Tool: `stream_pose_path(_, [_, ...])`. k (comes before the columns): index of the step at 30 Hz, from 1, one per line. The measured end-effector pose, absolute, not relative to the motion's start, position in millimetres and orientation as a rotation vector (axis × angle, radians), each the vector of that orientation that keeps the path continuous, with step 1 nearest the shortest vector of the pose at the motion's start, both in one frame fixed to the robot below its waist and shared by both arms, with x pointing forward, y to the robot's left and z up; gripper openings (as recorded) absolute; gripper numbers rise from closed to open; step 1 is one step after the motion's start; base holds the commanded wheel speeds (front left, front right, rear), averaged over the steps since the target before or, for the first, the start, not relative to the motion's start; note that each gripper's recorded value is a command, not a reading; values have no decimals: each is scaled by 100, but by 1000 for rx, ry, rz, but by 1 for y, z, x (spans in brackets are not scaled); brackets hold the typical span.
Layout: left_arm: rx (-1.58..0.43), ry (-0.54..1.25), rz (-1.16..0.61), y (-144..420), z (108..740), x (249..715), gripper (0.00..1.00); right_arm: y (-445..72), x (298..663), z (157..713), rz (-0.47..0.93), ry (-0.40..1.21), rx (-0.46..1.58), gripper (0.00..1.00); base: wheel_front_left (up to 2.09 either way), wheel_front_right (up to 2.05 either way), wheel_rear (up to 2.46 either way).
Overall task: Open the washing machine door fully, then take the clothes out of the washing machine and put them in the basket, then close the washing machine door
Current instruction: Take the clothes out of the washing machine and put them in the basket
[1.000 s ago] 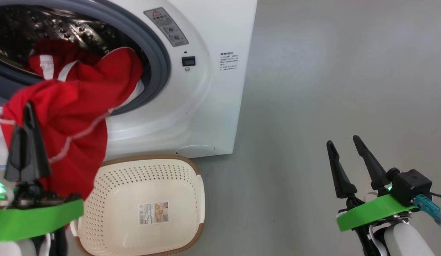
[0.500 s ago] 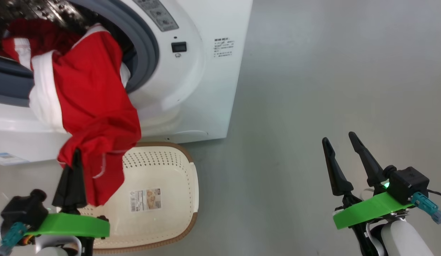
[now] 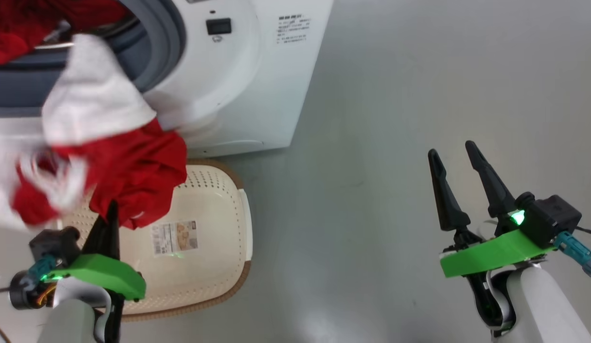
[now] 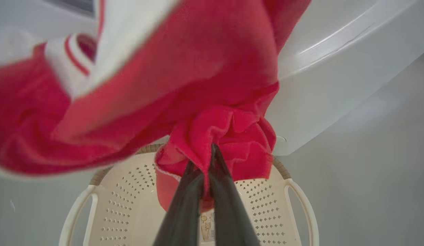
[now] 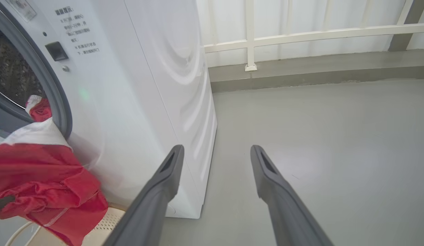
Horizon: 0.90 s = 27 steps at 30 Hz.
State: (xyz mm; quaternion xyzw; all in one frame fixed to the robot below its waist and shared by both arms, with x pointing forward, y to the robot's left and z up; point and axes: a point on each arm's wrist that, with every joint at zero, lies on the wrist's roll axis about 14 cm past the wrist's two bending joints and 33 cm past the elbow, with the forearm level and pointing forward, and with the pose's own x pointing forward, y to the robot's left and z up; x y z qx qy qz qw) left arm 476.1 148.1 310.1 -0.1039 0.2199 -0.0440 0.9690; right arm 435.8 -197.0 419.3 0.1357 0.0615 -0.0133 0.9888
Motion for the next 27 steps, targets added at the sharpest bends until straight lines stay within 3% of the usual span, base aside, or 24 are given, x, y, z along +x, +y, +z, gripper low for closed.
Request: stream_pose_path(27, [-123, 816, -191, 122, 186, 474, 2, -216, 455, 381, -76, 189, 239, 100, 0, 0, 0])
